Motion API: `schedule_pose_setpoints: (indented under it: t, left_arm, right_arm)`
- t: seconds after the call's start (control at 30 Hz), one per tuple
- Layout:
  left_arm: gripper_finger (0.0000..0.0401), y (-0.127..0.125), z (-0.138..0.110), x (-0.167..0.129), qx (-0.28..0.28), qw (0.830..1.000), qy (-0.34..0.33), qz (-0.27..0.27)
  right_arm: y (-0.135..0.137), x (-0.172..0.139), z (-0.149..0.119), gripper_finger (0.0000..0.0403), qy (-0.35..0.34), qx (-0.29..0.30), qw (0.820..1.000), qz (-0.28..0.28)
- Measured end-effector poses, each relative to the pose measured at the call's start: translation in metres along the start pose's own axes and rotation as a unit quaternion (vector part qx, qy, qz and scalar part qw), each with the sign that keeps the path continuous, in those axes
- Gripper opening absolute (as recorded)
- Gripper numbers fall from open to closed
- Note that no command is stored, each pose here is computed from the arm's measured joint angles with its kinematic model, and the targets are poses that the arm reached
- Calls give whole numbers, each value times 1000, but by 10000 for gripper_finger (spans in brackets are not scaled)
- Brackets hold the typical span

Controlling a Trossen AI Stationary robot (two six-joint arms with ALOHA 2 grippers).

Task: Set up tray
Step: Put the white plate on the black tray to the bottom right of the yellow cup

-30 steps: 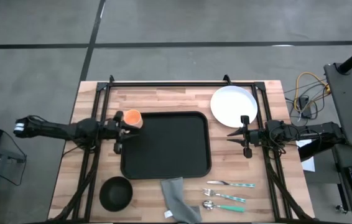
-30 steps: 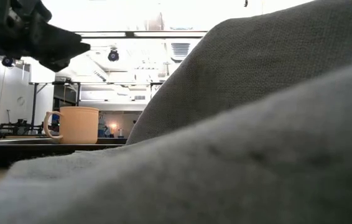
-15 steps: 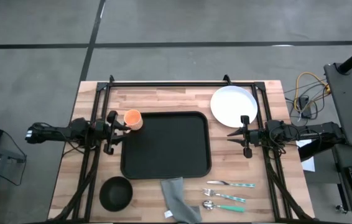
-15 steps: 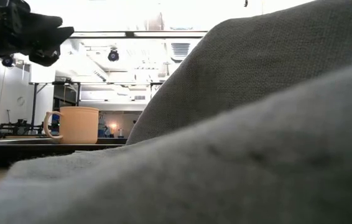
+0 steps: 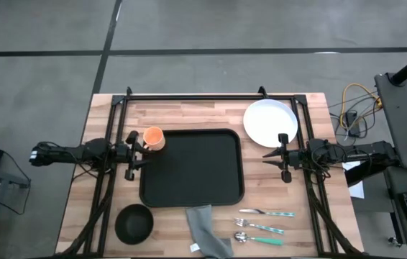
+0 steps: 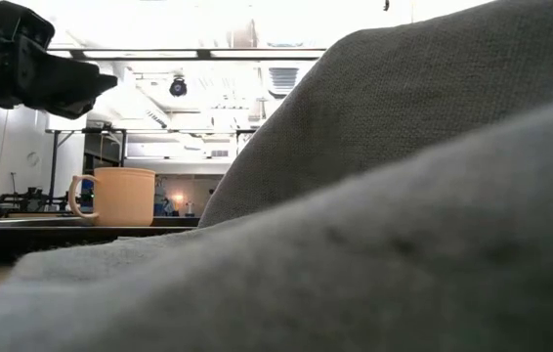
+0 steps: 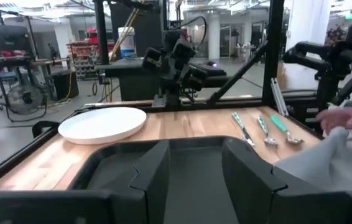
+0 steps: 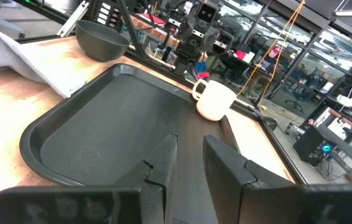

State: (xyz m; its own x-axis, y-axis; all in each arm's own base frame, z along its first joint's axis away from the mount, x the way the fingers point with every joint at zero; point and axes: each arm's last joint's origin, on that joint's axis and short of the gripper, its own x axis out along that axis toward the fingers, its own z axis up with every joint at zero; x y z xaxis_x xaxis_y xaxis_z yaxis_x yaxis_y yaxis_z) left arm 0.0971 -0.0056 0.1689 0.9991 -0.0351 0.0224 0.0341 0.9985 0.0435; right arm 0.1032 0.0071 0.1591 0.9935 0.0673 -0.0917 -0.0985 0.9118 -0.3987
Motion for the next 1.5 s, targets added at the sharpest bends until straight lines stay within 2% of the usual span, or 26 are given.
schedule_pose_setpoints:
  t: [0.67,0.77,0.87,0.97,1.0,1.17,1.27,1.37,1.5]
  left_arm:
    - [128,0,-6,4,-1,999,36,-2]
    - [128,0,-7,5,-1,999,46,-2]
    - [128,-1,-9,7,0,998,56,-2]
    - [128,-1,-11,8,0,998,67,-3]
    - [128,-1,-12,8,0,997,71,-3]
    - [128,-1,-15,10,0,996,89,-4]
    - [128,-1,-17,11,1,995,100,-4]
    - [128,-1,-19,12,1,994,110,-4]
    - [128,-1,-21,13,2,992,124,-5]
  right_arm:
    - [-1,0,3,68,-17,6,1000,-6]
    - [-2,0,4,68,-21,26,999,-6]
    - [-4,0,10,68,-53,78,995,-13]
    - [-8,-2,18,68,-102,163,981,-20]
    - [-9,-3,21,68,-115,174,978,-22]
    - [-13,-5,28,68,-154,127,979,-49]
    - [-15,-5,29,68,-120,133,981,-69]
    - [-19,-6,32,74,-31,145,985,-93]
    - [-25,-7,37,99,87,182,971,-126]
